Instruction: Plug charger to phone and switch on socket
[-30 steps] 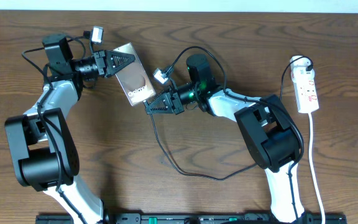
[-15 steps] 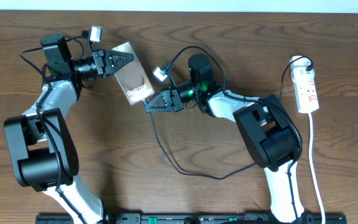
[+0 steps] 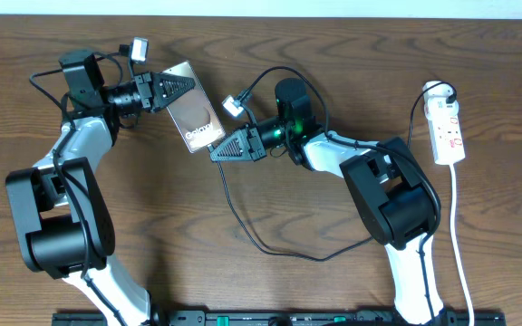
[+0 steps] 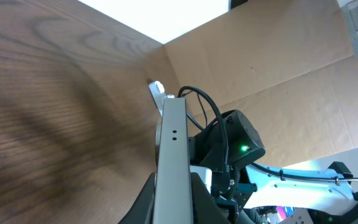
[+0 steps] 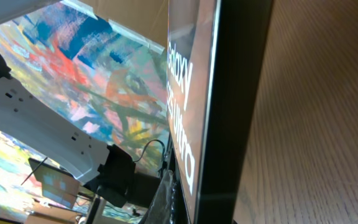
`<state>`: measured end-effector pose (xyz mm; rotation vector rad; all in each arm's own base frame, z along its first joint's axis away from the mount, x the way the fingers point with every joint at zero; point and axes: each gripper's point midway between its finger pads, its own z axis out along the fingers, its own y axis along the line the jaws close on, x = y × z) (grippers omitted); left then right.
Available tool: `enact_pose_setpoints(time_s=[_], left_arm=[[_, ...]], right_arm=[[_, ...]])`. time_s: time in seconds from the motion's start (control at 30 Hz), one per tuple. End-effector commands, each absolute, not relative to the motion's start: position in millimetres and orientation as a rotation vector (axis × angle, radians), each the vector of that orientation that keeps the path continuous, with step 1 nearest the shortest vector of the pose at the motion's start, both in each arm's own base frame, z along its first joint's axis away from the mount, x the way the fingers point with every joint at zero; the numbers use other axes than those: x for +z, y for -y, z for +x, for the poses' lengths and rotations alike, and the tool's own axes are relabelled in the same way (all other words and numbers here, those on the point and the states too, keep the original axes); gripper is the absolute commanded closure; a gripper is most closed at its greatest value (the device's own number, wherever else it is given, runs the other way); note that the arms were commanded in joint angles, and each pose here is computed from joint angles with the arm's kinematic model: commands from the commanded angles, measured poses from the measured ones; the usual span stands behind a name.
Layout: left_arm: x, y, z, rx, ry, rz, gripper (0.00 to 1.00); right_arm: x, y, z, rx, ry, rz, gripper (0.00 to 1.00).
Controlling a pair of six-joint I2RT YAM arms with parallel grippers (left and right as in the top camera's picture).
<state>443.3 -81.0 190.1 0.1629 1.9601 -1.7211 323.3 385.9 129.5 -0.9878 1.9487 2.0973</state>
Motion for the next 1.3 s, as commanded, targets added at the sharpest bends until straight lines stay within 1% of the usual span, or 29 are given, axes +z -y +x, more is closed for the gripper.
enact_pose_setpoints(time_s=[0.0, 0.4, 0.57, 0.67, 0.7, 0.73, 0.83, 0.87, 1.27], left_arm=[[196.5, 95.0, 432.7, -1.782, -1.937, 0.258, 0.92], [196.5, 94.8, 432.8, -1.782, -1.937, 0.257, 0.92], [196.5, 93.7, 433.1, -1.780, -1.937, 0.254, 0.92], [196.5, 93.7, 433.1, -1.780, -1.937, 0.255, 0.92], [196.5, 93.7, 433.1, -1.780, -1.937, 0.254, 0.92], [196.5, 93.7, 433.1, -1.780, -1.937, 0.255, 0.92], [196.5, 93.7, 433.1, -1.780, -1.937, 0.254, 0.92], [196.5, 93.7, 433.1, -1.780, -1.937, 0.254, 0.92], [196.5, 92.7, 433.3, -1.776, -1.934, 0.256, 0.92]], right_arm=[[136.6, -390.0, 346.8, 1.999, -1.930, -0.905, 0.99], [136.8, -389.7, 346.1, 2.007, -1.935, -0.903, 0.98], [137.2, -389.1, 343.9, 2.017, -1.932, -0.917, 0.88], [137.5, -388.8, 342.8, 2.023, -1.930, -0.924, 0.78], [137.6, -388.6, 342.1, 2.025, -1.928, -0.929, 0.72], [137.8, -388.4, 341.7, 2.027, -1.927, -0.932, 0.57], [138.1, -387.9, 340.1, 2.033, -1.922, -0.944, 0.19], [138.1, -387.9, 340.1, 2.033, -1.922, -0.944, 0.01], [138.3, -387.7, 339.5, 2.036, -1.920, -0.949, 0.01]])
